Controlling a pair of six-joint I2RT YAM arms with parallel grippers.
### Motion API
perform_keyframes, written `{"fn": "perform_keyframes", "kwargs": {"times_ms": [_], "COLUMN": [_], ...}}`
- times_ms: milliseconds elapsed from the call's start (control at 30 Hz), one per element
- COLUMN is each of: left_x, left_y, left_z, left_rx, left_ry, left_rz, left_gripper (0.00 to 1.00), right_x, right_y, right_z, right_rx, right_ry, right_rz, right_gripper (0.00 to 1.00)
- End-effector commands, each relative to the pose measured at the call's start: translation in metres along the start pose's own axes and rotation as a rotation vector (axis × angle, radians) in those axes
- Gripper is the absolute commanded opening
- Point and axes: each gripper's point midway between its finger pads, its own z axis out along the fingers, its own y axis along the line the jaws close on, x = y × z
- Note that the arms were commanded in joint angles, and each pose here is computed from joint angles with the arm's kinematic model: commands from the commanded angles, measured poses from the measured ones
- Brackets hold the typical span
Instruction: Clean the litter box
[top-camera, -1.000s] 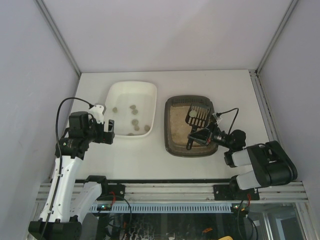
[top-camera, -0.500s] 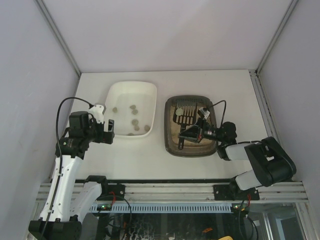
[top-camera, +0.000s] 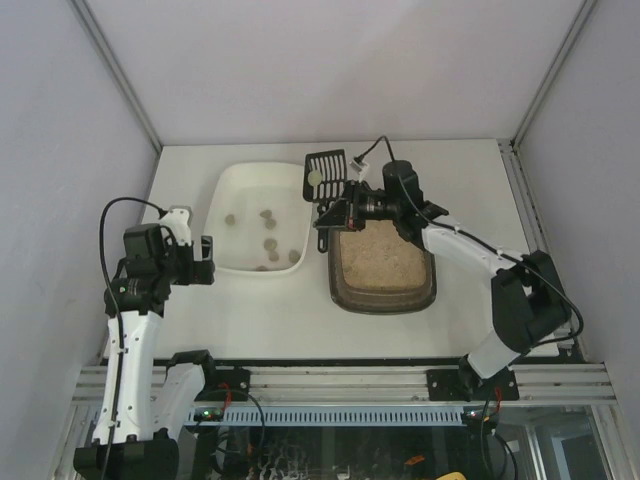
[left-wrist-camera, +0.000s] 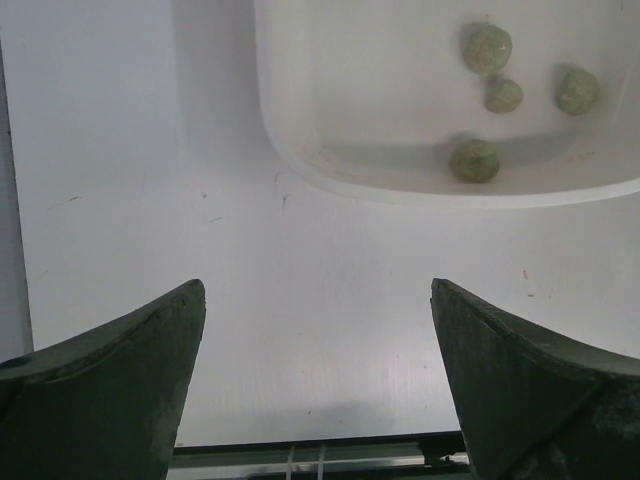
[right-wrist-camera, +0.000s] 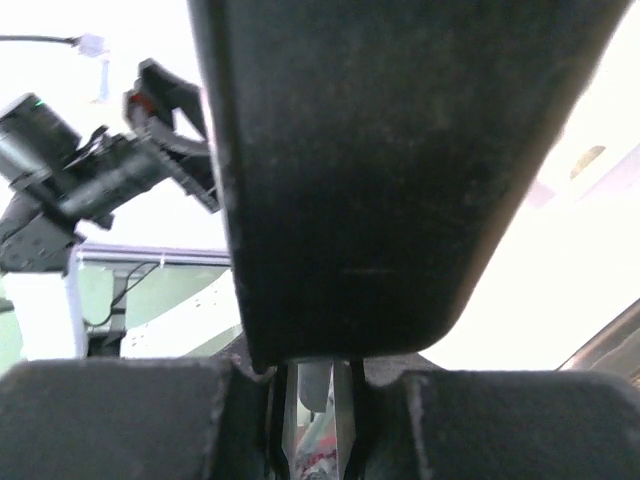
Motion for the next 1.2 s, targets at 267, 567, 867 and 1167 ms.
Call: {"fn": "perform_keyframes", "kwargs": {"times_ms": [267,567,867,1167], "left_x": [-0.007,-0.007,-0.005,-0.004], "left_y": [0.009,0.012,0.014,0.013], "left_z": [-0.006,-0.006,-0.002,0.001], "left_rx": [-0.039,-0.054,-0.059,-0.055], "left_ry": [-0.055,-0.053,-0.033,-0.021], "left_rz": [-0.004,-0.011,-0.018,-0.017], "left_gripper": [0.97,0.97,0.97,0.97], "right_x": [0.012,-0.007,-0.013,-0.017], "right_y": [-0.096,-0.098,-0.084,-0.047], "right_z": [0.050,0.069,0.068,0.028], "right_rx": [0.781,1.140,1.144,0.773], "right_ry": [0.251,0.186,0.110,-0.008], "right_rz": [-0.324,-0.728,-0.776,-0.485], "right_gripper": [0.00,0.00,0.00,0.00]}}
